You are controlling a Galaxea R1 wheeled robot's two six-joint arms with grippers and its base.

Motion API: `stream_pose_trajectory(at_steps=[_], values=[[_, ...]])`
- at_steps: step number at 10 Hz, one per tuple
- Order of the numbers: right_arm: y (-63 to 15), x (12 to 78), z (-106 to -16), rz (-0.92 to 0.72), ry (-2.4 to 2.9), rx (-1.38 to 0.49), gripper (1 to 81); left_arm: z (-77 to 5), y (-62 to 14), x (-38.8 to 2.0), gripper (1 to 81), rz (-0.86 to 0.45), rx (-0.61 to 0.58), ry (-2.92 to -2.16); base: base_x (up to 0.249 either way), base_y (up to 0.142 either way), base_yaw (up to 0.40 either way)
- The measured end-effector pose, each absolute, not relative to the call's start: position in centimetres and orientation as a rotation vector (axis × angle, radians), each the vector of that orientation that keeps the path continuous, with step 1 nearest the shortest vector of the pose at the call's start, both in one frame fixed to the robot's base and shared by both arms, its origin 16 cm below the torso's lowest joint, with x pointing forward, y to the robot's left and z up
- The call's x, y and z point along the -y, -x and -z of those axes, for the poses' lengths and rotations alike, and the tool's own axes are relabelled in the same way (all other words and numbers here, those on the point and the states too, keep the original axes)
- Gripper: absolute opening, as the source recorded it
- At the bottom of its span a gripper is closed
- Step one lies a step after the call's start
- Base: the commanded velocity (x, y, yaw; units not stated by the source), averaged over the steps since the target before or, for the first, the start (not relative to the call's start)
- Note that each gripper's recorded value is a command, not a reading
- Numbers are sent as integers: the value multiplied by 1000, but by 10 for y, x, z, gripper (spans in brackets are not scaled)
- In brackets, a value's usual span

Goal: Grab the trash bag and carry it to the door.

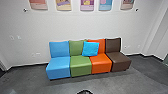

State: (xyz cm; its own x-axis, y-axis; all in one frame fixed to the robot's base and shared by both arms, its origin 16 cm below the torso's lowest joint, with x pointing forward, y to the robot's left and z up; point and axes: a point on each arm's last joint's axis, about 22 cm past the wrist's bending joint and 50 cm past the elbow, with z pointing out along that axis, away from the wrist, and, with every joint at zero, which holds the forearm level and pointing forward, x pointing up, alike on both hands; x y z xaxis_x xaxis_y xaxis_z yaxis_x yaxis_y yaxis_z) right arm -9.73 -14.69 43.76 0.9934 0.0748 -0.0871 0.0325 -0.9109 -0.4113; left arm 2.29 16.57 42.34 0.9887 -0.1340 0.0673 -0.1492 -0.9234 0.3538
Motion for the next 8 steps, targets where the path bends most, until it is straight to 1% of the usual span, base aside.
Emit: stream_pose_trajectory(at_steps=[8], values=[[97,147,-438,-139,2715,76,811,-424,-23,-163,811,-59,204,-2765,138,0,0]])
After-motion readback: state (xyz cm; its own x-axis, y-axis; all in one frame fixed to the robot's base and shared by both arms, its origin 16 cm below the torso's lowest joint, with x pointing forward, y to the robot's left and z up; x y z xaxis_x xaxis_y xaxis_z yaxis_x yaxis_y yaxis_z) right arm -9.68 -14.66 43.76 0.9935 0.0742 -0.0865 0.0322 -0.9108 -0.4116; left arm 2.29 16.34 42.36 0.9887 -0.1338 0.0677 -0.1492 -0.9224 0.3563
